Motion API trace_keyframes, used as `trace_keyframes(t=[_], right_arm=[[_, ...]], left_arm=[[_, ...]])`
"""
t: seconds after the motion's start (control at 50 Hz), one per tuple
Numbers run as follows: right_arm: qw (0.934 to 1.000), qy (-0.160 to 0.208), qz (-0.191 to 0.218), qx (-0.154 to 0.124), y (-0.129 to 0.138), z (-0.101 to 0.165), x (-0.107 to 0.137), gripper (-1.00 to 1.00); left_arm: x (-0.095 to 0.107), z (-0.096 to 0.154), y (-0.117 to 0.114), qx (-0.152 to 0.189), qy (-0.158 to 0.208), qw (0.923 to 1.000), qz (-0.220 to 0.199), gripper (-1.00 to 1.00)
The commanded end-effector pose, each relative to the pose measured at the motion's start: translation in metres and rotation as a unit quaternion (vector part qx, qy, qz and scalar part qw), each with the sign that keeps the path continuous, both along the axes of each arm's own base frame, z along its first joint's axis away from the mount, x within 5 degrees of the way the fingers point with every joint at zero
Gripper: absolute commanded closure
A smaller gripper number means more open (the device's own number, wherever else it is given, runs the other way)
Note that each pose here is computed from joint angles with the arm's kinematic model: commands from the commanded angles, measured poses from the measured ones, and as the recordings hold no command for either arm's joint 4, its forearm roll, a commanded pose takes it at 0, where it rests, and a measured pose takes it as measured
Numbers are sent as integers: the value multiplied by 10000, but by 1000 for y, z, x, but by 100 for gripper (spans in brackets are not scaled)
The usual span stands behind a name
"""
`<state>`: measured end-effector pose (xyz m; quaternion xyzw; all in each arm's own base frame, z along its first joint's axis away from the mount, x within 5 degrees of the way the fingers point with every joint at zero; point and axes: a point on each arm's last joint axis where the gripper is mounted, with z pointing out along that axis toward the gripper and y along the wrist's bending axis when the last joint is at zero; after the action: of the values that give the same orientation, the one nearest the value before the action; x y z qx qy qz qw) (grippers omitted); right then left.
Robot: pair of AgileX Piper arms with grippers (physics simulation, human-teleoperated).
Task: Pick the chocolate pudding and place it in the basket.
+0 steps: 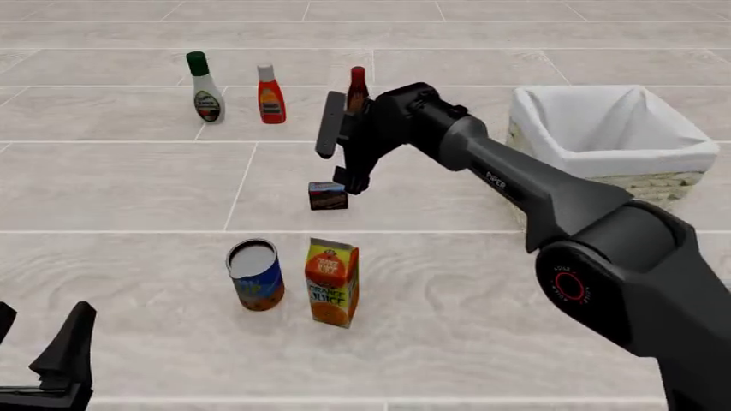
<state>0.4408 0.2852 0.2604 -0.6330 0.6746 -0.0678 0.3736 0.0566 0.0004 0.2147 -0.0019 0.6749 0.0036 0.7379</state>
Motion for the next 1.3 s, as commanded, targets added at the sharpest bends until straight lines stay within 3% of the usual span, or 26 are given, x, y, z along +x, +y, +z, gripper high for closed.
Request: trace_keyframes(t=[0.02, 0.6, 1.08, 1.3], right_arm=[[9999, 80, 6, -81, 6, -13, 12, -100], [9993, 283, -95, -224, 13, -56, 49, -100], [9988, 370, -70, -314, 15, -80, 54, -100], [9991, 241, 21, -344, 14, -80, 56, -100]], left_arm=[[0, 0, 0, 0, 1, 10000, -37, -100], [0, 0, 0, -1, 1, 10000, -37, -100], [0, 0, 0, 0, 0, 10000, -37, -100], [0, 0, 0, 0, 0, 10000, -36, -100]])
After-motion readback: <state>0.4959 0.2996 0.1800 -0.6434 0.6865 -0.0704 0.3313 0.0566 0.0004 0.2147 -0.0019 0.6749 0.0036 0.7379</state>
